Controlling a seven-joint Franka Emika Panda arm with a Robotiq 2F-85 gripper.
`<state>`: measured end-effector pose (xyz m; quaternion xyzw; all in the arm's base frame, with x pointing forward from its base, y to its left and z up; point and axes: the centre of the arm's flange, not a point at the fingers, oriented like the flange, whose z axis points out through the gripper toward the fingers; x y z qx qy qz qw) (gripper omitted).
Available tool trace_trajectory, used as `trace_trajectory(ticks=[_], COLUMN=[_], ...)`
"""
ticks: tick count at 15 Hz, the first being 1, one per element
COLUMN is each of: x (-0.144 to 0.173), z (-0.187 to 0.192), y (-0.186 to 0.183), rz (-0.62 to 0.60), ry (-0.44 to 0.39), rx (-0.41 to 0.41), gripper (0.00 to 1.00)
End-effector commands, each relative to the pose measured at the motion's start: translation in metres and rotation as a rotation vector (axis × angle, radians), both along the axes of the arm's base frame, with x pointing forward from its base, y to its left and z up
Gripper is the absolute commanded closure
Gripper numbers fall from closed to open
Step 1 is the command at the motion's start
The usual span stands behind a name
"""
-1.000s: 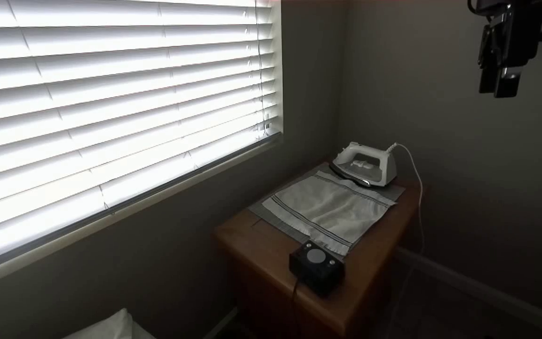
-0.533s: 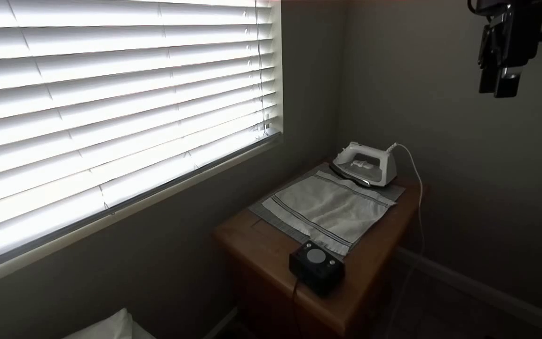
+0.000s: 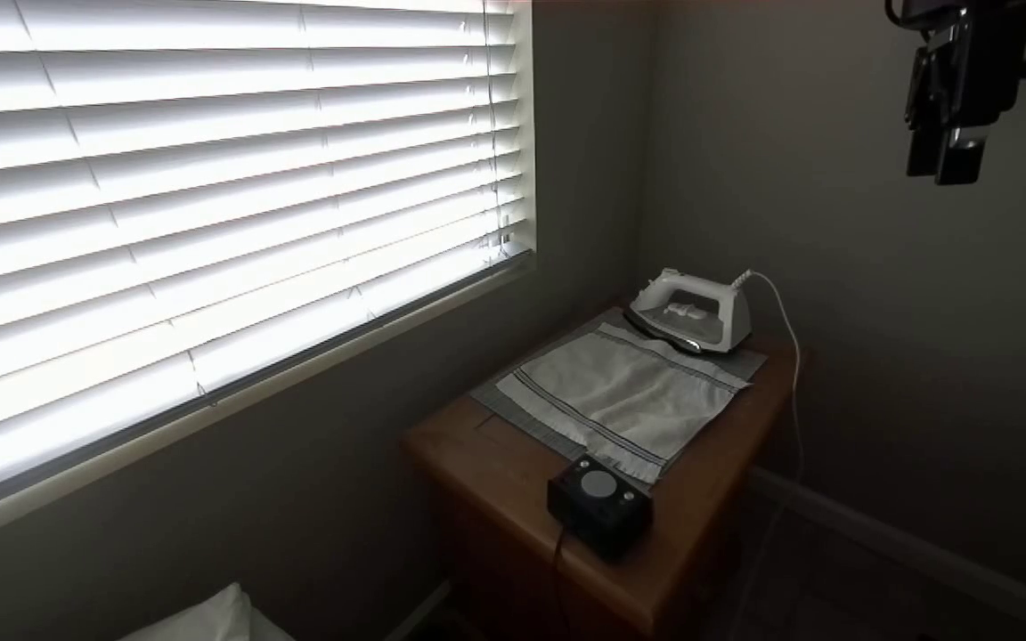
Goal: Press a button on the alarm clock.
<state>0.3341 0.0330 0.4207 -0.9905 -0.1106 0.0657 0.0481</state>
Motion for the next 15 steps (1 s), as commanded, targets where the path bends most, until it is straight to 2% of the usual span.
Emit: trace_trajectory(ticks=[1,4,8,13,15], x=[0.000,0.007,0.037,0.081,0.104], z=[0.000,-0.002,-0.026,-0.067,-0.084], y=[0.000,0.007,0.054,0.112,0.129], rz=[0.000,0.020,0.037,-0.060,-0.113], ry=[0.000,-0.001,0.014,-0.045,-0.068], rx=[0.000,0.005,0.004,0.064,0.061], gripper=[0.00,0.00,0.00,0.00,0.00])
